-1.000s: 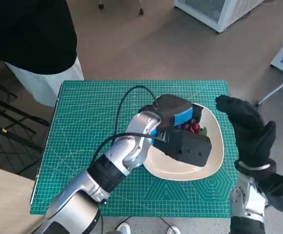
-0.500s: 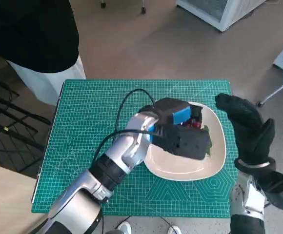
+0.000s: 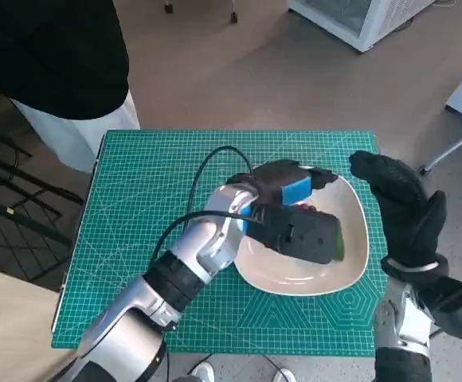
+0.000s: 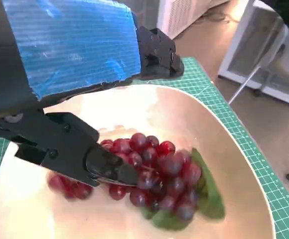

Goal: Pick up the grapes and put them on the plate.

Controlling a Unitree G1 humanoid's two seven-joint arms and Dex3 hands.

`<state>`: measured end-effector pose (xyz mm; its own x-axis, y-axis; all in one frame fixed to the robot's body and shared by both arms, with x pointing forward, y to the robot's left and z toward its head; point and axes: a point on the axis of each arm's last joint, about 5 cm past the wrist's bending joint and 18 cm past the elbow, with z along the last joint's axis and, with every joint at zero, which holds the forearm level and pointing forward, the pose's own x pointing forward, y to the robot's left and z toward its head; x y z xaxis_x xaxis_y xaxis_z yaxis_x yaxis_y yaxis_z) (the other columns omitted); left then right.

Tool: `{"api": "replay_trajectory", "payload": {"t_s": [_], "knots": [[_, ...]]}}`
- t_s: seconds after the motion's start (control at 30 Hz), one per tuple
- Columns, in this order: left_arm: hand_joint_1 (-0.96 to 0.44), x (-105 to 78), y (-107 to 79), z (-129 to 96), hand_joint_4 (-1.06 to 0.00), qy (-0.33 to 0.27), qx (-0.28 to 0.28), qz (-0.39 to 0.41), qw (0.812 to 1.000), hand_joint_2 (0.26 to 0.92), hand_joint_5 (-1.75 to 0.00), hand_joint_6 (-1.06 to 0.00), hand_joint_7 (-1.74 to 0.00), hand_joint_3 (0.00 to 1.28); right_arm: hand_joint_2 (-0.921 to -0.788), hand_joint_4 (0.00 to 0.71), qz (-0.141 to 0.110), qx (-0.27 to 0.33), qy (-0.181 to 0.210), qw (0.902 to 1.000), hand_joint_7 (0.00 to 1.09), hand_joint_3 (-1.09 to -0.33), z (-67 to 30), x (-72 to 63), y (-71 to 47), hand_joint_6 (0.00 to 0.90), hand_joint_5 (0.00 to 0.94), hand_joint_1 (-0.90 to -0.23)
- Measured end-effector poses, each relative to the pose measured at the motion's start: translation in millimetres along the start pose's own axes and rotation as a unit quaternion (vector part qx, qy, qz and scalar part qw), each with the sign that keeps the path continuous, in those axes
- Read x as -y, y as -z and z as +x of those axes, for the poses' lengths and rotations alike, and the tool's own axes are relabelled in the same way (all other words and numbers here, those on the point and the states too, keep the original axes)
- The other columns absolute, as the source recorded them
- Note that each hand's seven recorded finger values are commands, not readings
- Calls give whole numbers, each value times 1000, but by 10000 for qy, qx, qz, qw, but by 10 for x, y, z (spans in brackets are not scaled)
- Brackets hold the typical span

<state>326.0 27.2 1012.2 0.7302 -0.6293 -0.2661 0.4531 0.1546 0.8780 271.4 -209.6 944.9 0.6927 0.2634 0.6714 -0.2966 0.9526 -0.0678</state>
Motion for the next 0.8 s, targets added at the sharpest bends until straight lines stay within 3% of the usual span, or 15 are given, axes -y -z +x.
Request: {"api": "replay_trajectory", "payload": {"t_s": [0.23, 0.43, 0.6, 0.8], "knots": [[-596, -96, 235, -120, 1, 5, 628, -951, 9935, 921, 1, -45, 0, 89, -921, 362, 17, 5, -10, 10000, 6, -634, 12, -4, 0, 282, 1, -508], [-579, -118, 556, -294, 1, -232, 1165, -2097, 9705, 921, 1, -29, -1, 154, -921, 363, 35, -13, -19, 10000, 5, -636, 14, -7, 3, 282, 1, -507], [-560, -24, 836, -465, 1, -809, 1516, -3187, 9322, 921, 1, -41, -9, 226, -921, 364, 42, -14, -35, 10000, 5, -639, 19, -13, 4, 281, 2, -506], [-548, 172, 1038, -662, -9, -1788, 1847, -4085, 8758, 921, -4, -79, -27, 333, -921, 364, 56, -9, -72, 10000, 5, -640, 30, -30, 6, 281, 1, -506]]}}
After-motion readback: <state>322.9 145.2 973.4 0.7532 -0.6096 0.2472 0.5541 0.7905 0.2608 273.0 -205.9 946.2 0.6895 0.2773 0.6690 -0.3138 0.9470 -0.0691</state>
